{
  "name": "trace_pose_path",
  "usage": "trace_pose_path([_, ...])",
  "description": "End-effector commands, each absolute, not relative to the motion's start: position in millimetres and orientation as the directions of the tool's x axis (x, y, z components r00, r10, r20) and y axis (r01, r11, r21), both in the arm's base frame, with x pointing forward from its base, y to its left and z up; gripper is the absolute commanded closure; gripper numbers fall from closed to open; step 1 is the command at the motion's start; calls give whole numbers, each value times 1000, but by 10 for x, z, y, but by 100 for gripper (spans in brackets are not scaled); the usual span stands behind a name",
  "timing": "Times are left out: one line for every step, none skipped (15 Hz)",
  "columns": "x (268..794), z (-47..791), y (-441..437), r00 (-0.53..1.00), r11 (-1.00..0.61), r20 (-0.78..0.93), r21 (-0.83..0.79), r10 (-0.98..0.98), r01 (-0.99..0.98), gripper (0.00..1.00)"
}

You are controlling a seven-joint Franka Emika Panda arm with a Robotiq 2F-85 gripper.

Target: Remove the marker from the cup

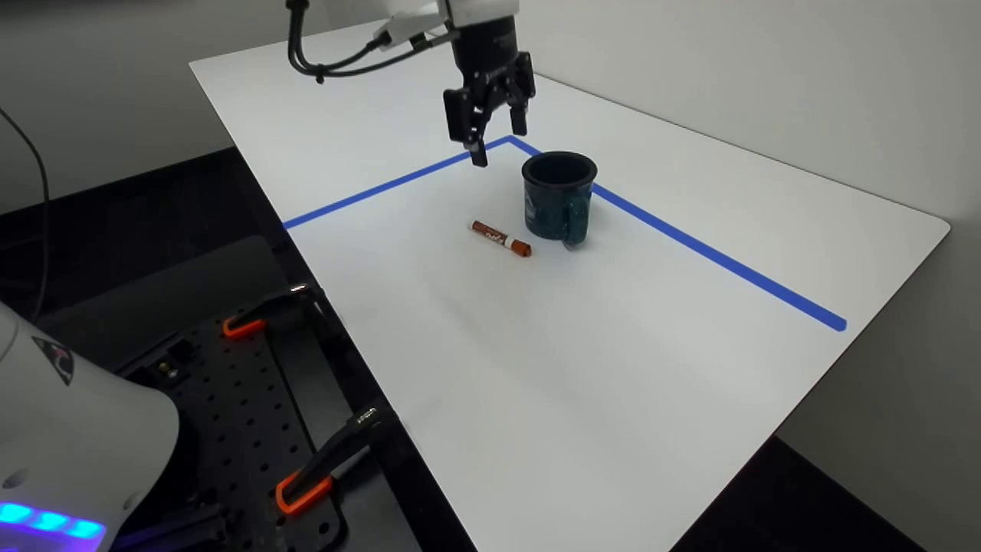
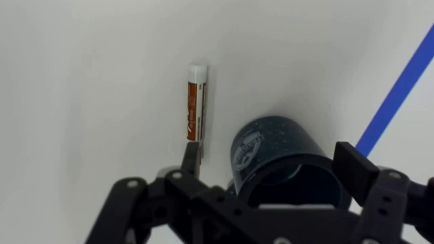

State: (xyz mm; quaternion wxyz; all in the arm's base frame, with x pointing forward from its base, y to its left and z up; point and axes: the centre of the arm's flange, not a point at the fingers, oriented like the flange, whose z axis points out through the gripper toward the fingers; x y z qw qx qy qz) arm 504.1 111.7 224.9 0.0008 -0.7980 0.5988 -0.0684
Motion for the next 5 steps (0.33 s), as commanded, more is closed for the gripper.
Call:
trace_pose_path([4867, 2776, 1118, 316, -326, 94, -113, -944, -939, 0])
trace_pose_path([4861, 2856, 1119, 322, -332, 93, -120, -942, -936, 0])
trace_pose_path([4864, 2913, 1118, 331, -340, 89, -124, -940, -932, 0])
trace_pose_path([4866, 2965, 1119, 339, -347, 86, -125, -937, -929, 0])
trace_pose_path([4871, 3002, 1116, 348, -357, 85, -128, -934, -925, 0])
